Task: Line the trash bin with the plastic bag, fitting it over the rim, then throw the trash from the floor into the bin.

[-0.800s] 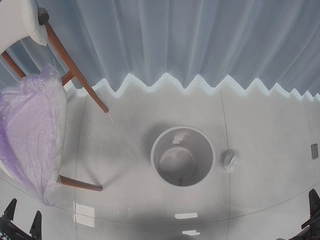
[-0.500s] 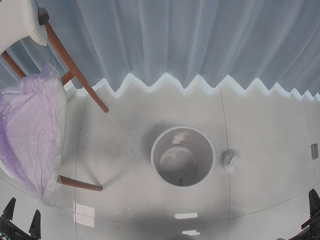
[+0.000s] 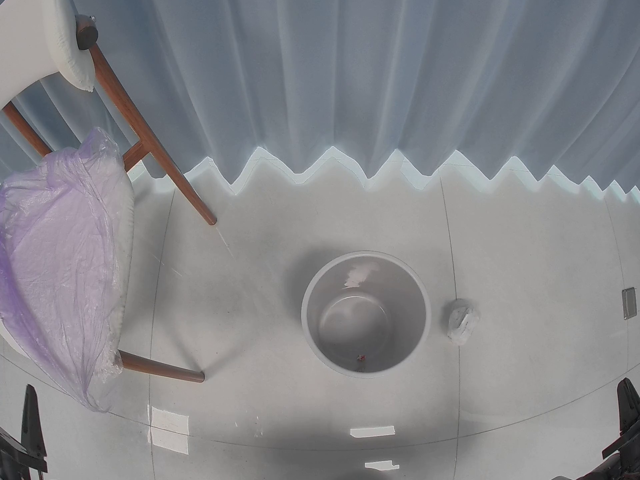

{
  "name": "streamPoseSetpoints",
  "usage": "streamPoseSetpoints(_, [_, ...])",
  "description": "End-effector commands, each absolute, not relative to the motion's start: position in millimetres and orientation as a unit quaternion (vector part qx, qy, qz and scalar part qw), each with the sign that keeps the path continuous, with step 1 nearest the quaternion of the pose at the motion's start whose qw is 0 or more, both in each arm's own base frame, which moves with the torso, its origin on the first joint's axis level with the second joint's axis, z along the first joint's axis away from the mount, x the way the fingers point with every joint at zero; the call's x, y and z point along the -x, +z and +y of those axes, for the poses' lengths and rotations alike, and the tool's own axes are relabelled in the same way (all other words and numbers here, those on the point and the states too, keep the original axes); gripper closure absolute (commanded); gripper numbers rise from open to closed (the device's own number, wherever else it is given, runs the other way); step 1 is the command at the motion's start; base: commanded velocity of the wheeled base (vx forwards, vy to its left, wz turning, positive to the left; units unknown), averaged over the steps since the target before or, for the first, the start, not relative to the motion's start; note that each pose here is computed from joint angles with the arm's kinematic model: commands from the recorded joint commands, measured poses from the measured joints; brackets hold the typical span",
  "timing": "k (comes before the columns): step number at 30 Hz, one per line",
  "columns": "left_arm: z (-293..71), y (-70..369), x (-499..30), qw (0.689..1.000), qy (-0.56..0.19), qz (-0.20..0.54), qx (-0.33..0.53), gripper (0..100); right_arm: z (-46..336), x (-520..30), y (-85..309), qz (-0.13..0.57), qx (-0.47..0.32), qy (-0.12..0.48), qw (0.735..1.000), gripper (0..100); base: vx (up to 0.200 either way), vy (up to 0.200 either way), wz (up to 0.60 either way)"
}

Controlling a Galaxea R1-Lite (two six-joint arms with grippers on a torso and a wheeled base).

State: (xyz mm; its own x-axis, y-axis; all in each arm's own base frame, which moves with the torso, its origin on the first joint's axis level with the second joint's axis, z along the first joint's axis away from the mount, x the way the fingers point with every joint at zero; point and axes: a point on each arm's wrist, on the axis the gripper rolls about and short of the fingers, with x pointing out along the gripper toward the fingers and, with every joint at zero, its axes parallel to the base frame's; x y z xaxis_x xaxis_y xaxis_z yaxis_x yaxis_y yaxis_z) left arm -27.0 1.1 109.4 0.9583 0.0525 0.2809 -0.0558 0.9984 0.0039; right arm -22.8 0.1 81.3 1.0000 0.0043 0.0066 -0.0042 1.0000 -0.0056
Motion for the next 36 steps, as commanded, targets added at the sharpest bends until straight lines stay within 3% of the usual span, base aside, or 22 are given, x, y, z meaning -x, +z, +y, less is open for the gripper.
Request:
streamPoseSetpoints(1, [1.6,103.8,26.9,0.987,0.050,-0.135,-0.070,0,0.3,22.7,76.1,-0.002,0.003,0.007,1.000,100,0.000,0.000,0.00])
streamPoseSetpoints(6, [1.9,131.0,34.6,0.982,0.048,-0.152,-0.098,0,0.7,22.7,76.1,-0.002,0.004,0.015,1.000,100,0.000,0.000,0.00])
streamPoseSetpoints(11, [2.0,205.8,19.3,0.989,0.032,-0.109,-0.095,0,0.7,22.7,76.1,-0.002,0.004,0.015,1.000,100,0.000,0.000,0.00])
streamPoseSetpoints(14, [0.8,226.0,-5.0,0.994,-0.014,-0.071,-0.085,0,0.7,22.7,76.0,-0.002,0.004,0.015,1.000,100,0.000,0.000,0.00])
streamPoseSetpoints(18, [-6.6,227.8,-38.0,0.995,-0.073,-0.011,-0.066,0,0.7,22.7,76.1,-0.002,0.004,0.015,1.000,100,0.000,0.000,0.00])
streamPoseSetpoints(25, [-22.0,228.6,-101.5,0.990,-0.081,0.060,-0.094,0,0.7,22.7,76.1,-0.002,0.003,0.015,1.000,100,0.000,0.000,0.00])
streamPoseSetpoints(34, [-52.0,232.7,-161.6,0.984,0.011,0.075,-0.164,0,0.7,22.7,76.1,-0.002,0.004,0.015,1.000,100,0.000,0.000,0.00])
streamPoseSetpoints(36, [-73.3,229.4,-171.8,0.977,0.042,0.092,-0.189,0,0.7,22.7,76.0,-0.002,0.004,0.015,1.000,100,0.000,0.000,0.00])
